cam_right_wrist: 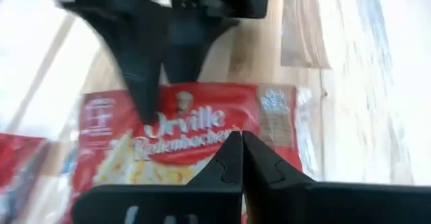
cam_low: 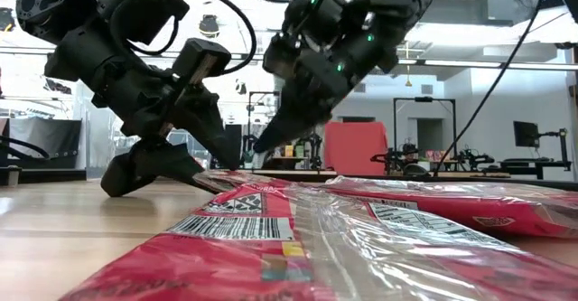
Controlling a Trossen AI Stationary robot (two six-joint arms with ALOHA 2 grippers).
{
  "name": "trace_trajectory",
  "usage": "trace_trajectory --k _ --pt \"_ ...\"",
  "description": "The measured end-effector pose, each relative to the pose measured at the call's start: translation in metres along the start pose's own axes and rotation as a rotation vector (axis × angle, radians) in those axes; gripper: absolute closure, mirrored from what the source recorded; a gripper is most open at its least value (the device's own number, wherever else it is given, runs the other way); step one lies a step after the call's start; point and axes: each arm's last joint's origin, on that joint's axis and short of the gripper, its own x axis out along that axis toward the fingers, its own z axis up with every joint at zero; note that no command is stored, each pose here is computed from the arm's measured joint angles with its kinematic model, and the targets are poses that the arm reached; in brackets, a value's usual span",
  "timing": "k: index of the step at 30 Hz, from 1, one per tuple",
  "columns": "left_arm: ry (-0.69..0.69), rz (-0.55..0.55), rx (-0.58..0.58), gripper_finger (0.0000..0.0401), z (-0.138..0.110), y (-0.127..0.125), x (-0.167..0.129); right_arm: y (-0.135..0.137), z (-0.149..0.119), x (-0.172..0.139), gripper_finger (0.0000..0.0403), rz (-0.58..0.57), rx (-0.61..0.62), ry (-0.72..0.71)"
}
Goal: Sort popcorn bags into baskets
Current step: Put the red popcorn bag into the transparent bin
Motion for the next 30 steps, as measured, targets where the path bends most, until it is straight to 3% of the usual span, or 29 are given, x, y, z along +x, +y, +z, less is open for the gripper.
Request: trace_trajectory --k 10,16,20,25,30 --pt "-0.061 -0.01 -0.051 0.0392 0.002 -0.001 0.0 0.008 0.005 -0.026 0.0375 -0.033 0.008 0.08" --pt "-0.077 -0.05 -0.05 0.0398 0.006 -0.015 0.001 0.012 0.019 -0.065 0.0391 -0.046 -0.013 0.078" --pt "-0.087 -0.113 -0.041 0.0399 0.012 -0.034 -0.005 0.013 0.029 -0.102 0.0383 -0.124 -0.064 0.071" --pt "-0.114 -0.135 -0.012 0.04 0.03 -0.053 -0.021 0.009 0.035 -0.154 0.0366 -0.243 -0.072 0.053" --pt "-0.119 -0.119 0.053 0.0401 0.056 -0.07 -0.048 0.0 0.035 -0.194 0.0373 -0.33 -0.054 0.032"
